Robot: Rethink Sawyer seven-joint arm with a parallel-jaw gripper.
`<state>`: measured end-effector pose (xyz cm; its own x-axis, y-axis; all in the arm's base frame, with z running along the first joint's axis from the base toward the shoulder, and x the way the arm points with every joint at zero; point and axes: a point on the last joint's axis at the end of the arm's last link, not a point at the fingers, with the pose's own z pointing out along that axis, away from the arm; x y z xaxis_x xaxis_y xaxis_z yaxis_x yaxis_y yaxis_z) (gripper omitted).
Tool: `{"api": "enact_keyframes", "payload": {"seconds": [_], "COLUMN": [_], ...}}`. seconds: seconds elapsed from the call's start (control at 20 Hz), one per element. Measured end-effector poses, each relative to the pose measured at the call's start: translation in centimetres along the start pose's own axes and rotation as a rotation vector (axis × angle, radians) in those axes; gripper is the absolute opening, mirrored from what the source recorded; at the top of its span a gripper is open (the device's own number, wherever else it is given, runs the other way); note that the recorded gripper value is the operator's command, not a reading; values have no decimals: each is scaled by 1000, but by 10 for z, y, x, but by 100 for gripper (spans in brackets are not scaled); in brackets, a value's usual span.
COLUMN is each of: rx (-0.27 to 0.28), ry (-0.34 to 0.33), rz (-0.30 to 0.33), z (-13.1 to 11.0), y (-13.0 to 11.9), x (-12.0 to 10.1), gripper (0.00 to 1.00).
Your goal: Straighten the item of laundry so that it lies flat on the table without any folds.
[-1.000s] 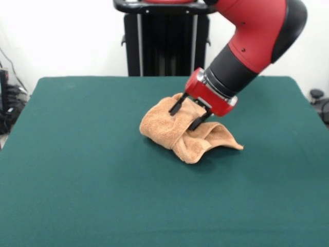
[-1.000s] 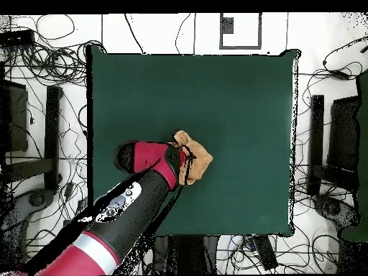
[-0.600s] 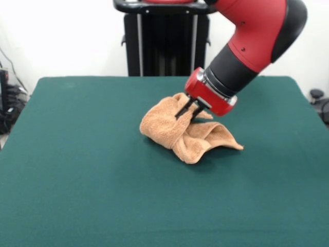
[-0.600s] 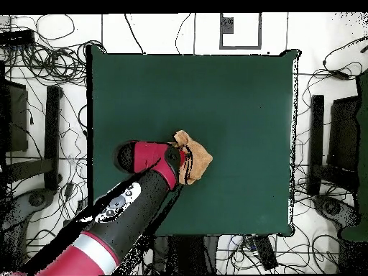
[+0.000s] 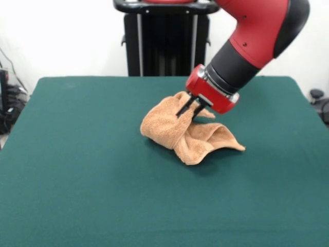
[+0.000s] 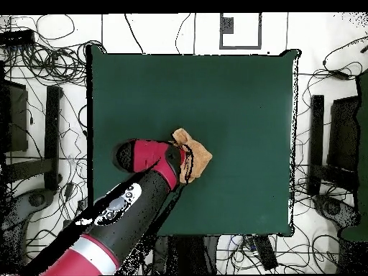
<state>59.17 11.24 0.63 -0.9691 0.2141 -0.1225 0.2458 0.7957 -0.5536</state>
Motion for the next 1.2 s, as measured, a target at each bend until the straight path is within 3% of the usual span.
{"api": "enact_keyframes", "payload": {"seconds": [0.2,0.7,1.2], "rx": [-10,-116,-170], "ry": [-6,-19,-21], "rz": [12,99,152], "z": [-6,-47,-58], "y": [-4,-23,-40], "x": [-6,-34,-37], "gripper": [0,0,0]}}
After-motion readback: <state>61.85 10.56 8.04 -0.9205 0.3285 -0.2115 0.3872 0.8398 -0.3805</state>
